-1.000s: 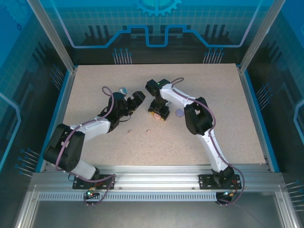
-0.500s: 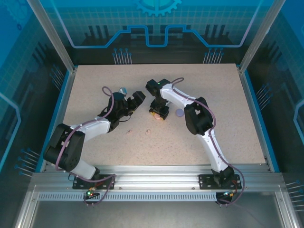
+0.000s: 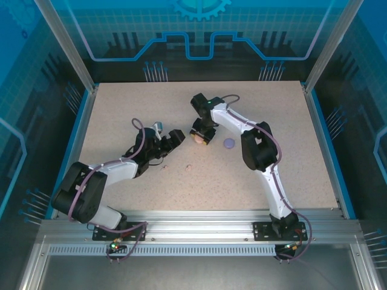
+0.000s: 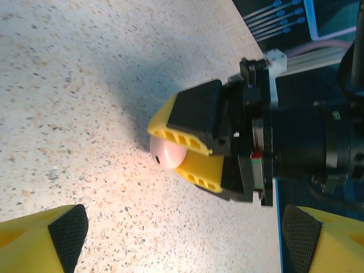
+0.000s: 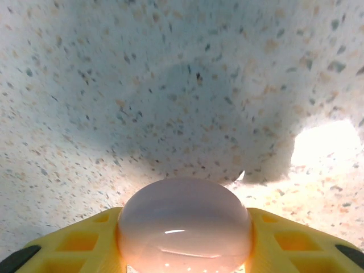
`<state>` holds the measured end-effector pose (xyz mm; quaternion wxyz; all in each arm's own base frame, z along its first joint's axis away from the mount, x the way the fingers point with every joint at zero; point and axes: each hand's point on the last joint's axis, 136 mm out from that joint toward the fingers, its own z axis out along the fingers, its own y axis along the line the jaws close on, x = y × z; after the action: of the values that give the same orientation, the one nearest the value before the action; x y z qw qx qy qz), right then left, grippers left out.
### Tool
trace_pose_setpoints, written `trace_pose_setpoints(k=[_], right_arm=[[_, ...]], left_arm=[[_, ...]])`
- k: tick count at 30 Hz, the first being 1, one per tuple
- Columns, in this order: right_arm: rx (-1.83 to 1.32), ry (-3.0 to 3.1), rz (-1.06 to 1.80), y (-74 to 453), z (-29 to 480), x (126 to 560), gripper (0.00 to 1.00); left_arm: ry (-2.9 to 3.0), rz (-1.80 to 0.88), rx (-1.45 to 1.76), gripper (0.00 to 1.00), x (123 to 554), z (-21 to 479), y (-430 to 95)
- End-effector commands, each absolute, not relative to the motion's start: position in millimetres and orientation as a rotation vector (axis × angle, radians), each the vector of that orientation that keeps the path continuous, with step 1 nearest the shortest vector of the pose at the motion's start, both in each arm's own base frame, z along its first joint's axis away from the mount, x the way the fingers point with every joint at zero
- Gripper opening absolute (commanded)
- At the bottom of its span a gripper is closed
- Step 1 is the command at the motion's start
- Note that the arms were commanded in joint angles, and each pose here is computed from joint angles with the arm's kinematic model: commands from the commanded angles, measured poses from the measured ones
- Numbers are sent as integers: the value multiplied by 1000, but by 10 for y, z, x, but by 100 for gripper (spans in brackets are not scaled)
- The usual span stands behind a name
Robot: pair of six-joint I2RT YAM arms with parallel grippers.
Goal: Insert the wireless bluetooth earbuds into the charging case
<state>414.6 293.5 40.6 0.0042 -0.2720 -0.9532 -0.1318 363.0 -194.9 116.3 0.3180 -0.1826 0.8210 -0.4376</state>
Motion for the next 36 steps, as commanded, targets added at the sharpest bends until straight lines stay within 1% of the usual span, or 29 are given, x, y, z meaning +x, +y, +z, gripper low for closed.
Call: trace_pose_setpoints(k=[1, 5, 12, 14, 15, 25, 36], right_arm=[[-853, -2974, -541, 2971, 629, 4250, 40], [-871, -2941, -601, 2976, 664, 4300, 40], [-875, -2920, -664, 3011, 759, 4332, 40], [-876, -2909, -673, 3025, 762, 4324, 40], [-872, -2917, -707, 3038, 883, 4325, 40], [-862, -2914, -758, 3100, 1025, 4304, 40], [-845, -2906, -765, 3168, 1044, 4258, 40]], left_arm=[[2131, -1219, -284, 91, 3636, 1228, -2167], [2137, -1240, -214, 88, 3698, 1158, -2314], [2129, -1220, -247, 81, 3851, 917, -2376], [2123, -1222, -250, 80, 3908, 881, -2409], [2120, -1224, -250, 79, 3937, 864, -2435], [2082, -1222, -276, 68, 4153, 757, -2510], [2016, -1204, -333, 65, 4311, 800, -2483]])
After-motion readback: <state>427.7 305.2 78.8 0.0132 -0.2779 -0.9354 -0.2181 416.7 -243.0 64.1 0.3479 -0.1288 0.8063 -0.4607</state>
